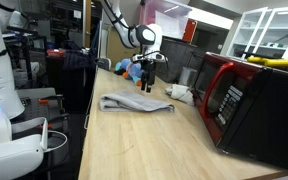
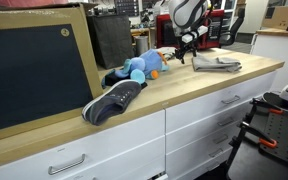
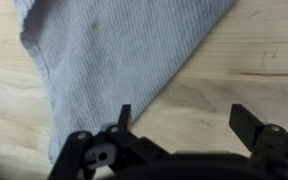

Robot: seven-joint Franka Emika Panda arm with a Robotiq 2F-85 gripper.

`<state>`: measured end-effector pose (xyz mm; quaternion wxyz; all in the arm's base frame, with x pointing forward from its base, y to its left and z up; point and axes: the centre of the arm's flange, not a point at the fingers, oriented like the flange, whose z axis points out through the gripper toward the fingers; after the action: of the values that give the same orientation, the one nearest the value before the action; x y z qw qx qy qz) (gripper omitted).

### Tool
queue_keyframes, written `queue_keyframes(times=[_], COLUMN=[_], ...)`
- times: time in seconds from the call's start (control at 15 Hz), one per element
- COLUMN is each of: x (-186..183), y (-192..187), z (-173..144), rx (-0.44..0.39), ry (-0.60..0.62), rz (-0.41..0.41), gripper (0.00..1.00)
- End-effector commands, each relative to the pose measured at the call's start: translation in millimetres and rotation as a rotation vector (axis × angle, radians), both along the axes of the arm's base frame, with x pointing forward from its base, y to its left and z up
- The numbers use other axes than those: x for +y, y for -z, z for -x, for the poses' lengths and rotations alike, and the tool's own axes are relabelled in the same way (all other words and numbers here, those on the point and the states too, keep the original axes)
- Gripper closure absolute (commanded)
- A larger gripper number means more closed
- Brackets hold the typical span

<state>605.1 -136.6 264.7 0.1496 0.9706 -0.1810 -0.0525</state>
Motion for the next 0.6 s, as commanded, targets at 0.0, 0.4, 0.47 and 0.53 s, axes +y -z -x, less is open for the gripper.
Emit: queue_keyframes(times=[0.0,0.4,0.47,0.53], x=[-38.0,-98.4,-104.3,-110.3], y=[13.5,35.6,40.7,41.3], z=[-40.0,-63.8,-66.7,-69.3], rx=[0.082,0.137,0.14,0.141], ry=[0.094,0.205,0.219,0.23], rz=[0.035,0.007,0.002,0.004], gripper=[0.0,0.0,0.0,0.0])
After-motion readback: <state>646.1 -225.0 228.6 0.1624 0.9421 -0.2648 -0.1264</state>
